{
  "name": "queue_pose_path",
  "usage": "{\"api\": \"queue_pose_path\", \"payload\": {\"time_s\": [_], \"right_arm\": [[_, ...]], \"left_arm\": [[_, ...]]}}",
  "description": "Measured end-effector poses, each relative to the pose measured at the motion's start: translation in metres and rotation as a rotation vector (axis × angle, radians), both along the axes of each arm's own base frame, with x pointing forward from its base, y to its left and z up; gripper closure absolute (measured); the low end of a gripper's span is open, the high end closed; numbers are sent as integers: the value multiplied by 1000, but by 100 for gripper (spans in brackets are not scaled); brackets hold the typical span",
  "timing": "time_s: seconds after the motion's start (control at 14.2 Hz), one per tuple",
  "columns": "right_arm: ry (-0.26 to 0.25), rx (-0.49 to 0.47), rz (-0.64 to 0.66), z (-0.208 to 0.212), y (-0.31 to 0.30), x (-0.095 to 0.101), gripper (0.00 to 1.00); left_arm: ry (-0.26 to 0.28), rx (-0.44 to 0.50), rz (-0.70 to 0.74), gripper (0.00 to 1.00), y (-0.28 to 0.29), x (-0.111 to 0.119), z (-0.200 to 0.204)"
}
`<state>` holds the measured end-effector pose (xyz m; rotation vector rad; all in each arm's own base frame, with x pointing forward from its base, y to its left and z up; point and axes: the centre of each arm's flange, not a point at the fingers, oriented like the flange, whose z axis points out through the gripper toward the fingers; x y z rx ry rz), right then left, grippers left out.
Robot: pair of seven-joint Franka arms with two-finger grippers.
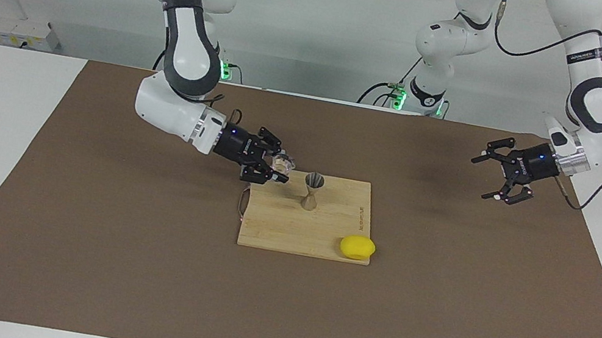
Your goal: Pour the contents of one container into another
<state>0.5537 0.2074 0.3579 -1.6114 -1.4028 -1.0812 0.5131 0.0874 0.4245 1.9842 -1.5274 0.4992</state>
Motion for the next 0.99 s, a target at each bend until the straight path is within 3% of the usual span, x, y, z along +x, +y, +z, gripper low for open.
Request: {"api": "queue_pose_path", "payload": {"time_s": [0.57, 0.78, 0.99], "right_arm": [[-5, -50, -15, -3, 22, -7, 51], [4, -59, -24, -4, 26, -9, 51], [7, -61, -28, -4, 27, -9, 51]], "left_arm": [[71, 339, 55, 0, 61, 0, 31], [62, 478, 78, 0, 84, 2, 50], [47, 527, 83, 0, 91, 4, 54]]}}
